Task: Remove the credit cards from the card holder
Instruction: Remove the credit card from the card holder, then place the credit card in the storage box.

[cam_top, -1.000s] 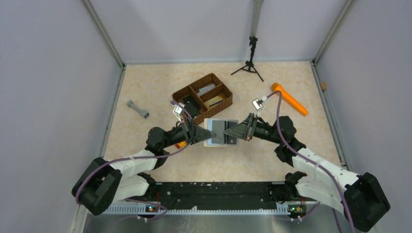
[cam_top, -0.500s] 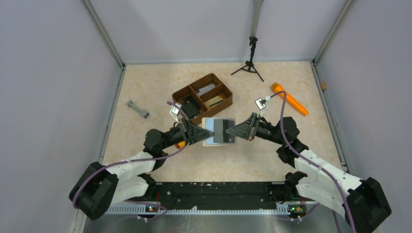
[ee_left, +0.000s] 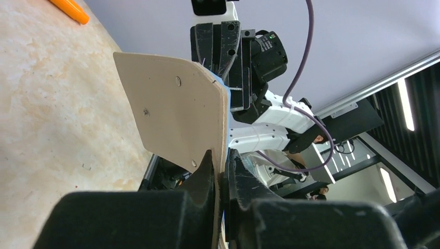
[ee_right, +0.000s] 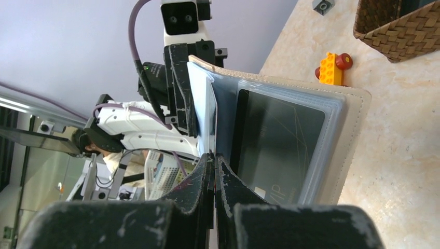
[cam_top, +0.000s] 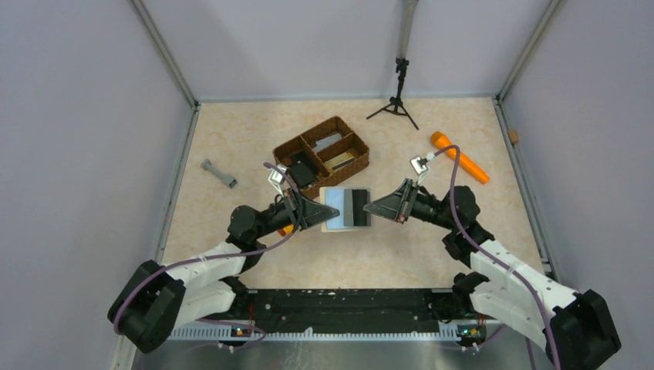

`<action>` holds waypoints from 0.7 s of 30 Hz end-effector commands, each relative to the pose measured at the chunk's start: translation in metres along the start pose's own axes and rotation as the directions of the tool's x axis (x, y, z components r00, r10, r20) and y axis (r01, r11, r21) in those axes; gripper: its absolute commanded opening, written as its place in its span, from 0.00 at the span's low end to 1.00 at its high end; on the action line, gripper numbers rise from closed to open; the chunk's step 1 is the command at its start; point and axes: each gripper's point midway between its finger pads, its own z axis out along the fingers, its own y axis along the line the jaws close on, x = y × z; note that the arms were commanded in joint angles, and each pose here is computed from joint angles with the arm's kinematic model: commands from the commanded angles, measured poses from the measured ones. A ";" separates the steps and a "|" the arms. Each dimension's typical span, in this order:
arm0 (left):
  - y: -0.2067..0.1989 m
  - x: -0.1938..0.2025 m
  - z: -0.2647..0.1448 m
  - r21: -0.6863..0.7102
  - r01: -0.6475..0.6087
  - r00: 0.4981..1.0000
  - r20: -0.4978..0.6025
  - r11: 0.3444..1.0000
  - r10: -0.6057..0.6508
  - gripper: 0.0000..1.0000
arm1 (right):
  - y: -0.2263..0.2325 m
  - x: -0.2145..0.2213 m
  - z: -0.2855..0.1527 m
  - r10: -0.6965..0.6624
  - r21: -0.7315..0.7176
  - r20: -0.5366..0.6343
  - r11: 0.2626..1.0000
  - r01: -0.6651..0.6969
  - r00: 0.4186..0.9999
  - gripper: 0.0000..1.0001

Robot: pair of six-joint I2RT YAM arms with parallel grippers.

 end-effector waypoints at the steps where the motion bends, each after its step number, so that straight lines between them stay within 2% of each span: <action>1: -0.012 -0.015 0.003 0.010 -0.096 0.994 0.047 0.995 0.095 0.00 | 0.002 -0.013 0.000 -0.057 0.022 0.027 0.998 0.057 0.998 0.00; 5: 0.016 -0.028 0.002 -0.208 -0.134 0.988 0.042 0.969 0.146 0.00 | -0.010 -0.027 0.002 -0.122 0.149 0.025 0.982 0.117 0.992 0.00; 10: 0.038 -0.050 -0.021 -0.502 -0.175 0.975 0.028 0.847 0.219 0.00 | -0.028 -0.046 0.005 -0.183 0.280 0.016 0.945 0.171 0.983 0.00; 16: 0.040 -0.078 -0.049 -0.649 -0.184 0.966 0.020 0.738 0.258 0.00 | -0.043 -0.066 0.028 -0.201 0.321 -0.020 0.927 0.197 0.979 0.00; 21: 0.017 -0.114 -0.074 -0.752 -0.223 0.925 0.037 0.620 0.377 0.00 | -0.060 -0.090 0.056 -0.240 0.363 -0.076 0.897 0.251 0.968 0.00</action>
